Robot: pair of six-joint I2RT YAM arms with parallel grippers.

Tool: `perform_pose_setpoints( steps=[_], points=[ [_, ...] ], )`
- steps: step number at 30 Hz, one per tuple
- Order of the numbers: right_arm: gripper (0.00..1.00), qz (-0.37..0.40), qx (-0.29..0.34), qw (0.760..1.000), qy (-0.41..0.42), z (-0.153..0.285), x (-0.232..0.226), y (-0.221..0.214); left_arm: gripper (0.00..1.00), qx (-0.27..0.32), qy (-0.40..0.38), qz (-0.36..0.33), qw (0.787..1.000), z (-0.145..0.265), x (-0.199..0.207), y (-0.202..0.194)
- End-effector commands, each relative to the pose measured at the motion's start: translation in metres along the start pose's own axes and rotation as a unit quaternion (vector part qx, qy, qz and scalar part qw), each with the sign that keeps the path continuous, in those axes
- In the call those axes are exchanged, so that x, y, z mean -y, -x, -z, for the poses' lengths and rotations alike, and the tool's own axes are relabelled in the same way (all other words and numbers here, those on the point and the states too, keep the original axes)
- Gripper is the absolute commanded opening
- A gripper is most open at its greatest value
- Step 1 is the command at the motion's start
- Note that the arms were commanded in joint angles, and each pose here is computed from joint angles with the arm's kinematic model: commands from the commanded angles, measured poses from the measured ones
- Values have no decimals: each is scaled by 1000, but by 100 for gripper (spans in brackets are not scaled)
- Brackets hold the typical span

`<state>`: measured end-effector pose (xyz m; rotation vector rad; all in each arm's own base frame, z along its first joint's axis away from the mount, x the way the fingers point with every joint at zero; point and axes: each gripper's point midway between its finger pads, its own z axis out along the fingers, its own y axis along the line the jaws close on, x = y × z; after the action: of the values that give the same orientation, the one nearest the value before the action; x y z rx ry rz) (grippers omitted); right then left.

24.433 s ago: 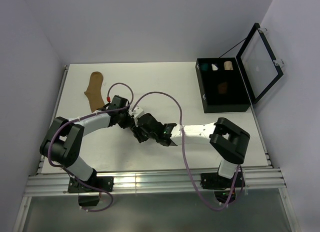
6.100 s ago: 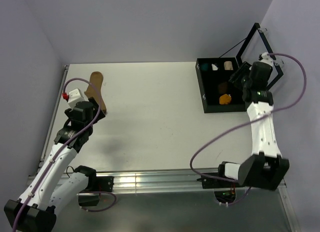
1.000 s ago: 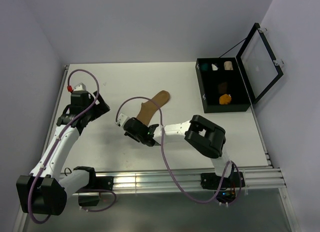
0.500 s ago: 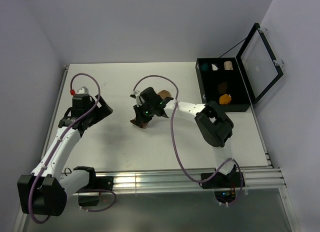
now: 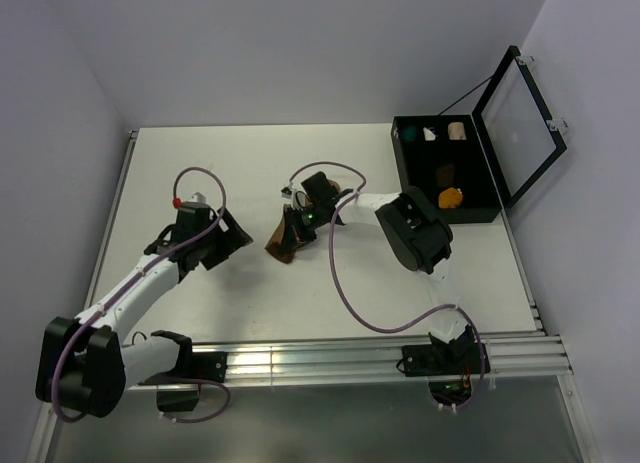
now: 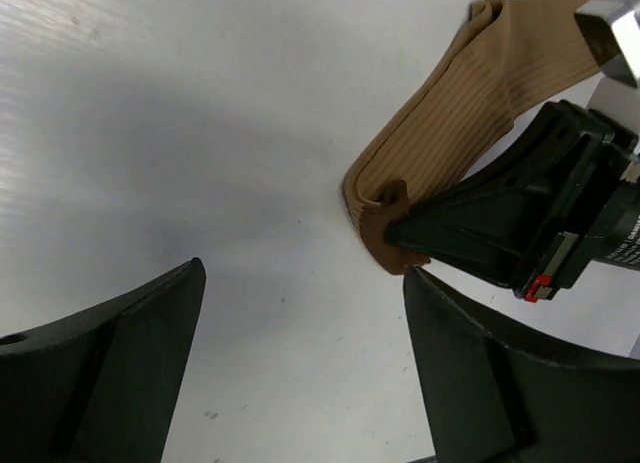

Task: Roll the socks
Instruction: Roll the sock at the center of the board.

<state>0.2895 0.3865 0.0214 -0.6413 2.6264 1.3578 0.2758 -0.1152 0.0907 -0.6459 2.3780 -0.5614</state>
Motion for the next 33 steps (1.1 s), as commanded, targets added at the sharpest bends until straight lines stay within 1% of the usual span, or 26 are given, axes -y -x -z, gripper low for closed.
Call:
perform_pose_setpoints(
  steps=[1,5,11,15,17,18,27,29,31,33],
  points=[
    [0,7,7,1000,26,-1,-10,14,85,4,-19,17,1000,-12,15,-4],
    [0,5,8,1000,24,-2,-9,14,81,-5,-17,29,999,-21,14,-13],
    [0,4,11,1000,21,-3,-9,17,73,-18,-9,16,1000,-36,18,-26],
    [0,-1,9,1000,21,-6,-7,15,69,-36,3,10,999,-51,15,-39],
    [0,-3,8,1000,21,-7,-7,14,65,-37,4,8,999,-55,17,-41],
    [0,-4,8,1000,21,-8,-6,14,64,-45,11,6,999,-59,14,-46],
    [0,-3,-2,1000,23,-13,-6,12,59,-54,17,2,998,-73,17,-51],
    [0,-4,-1,1000,23,-13,-7,12,55,-46,35,0,998,-76,11,-49],
    [0,-5,-1,1000,24,-13,-7,11,47,-49,45,0,998,-78,7,-50],
    [0,-2,0,1000,25,-13,-9,13,46,-51,55,0,997,-80,4,-51]
  ],
)
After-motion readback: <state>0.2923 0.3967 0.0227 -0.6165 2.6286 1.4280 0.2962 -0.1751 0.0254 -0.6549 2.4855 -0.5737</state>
